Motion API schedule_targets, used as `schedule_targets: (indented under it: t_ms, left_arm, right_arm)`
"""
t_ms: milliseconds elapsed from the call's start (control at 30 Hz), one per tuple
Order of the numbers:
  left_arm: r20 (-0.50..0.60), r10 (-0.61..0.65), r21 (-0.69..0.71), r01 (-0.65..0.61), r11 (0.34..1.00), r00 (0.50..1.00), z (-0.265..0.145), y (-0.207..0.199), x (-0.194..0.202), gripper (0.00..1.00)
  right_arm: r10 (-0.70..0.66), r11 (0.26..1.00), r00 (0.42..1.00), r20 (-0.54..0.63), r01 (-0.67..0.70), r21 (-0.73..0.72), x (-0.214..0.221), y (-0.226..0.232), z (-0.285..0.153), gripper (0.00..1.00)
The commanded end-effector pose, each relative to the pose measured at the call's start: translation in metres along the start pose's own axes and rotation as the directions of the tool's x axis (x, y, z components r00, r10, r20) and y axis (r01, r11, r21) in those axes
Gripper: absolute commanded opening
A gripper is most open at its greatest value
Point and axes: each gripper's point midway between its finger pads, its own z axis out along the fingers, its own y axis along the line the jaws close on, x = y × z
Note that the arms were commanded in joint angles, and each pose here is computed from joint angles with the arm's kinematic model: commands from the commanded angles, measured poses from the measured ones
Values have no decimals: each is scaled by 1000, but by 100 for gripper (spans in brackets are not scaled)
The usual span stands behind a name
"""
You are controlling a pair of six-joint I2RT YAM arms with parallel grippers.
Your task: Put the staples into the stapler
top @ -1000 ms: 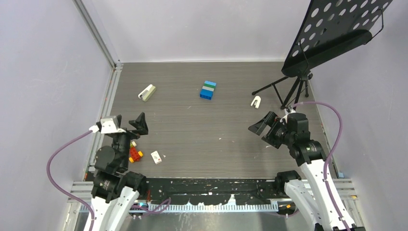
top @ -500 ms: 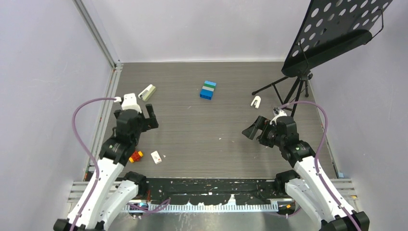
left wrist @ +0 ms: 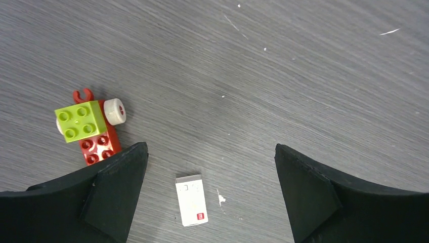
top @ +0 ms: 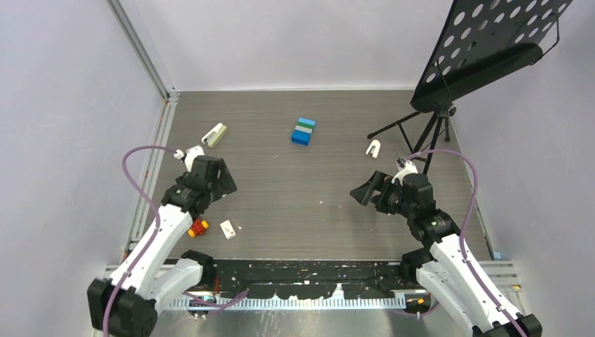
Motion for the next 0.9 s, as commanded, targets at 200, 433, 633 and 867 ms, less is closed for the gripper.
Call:
schedule_targets:
  t_ms: [200, 433, 633, 867]
  left_arm:
    - [16, 106, -45, -106, 993, 994, 66, -48, -82, 98]
    - [-19, 299, -65, -300, 952, 954, 138, -70, -123, 99]
    - [-9, 351, -43, -351, 935, 936, 180, -72, -166, 91]
    - [-25, 431, -15, -431, 902, 902, 214, -54, -186, 84]
  right_arm:
    - [-35, 999, 998, 58, 37, -29, -10, 8, -2, 93]
    - [-53, 996, 997, 60, 57, -61, -8, 16, -3, 93]
    - [-63, 995, 997, 51, 67, -71, -4, 19, -2, 93]
    - [-67, 996, 997, 40, 69, -63, -3, 18, 0, 93]
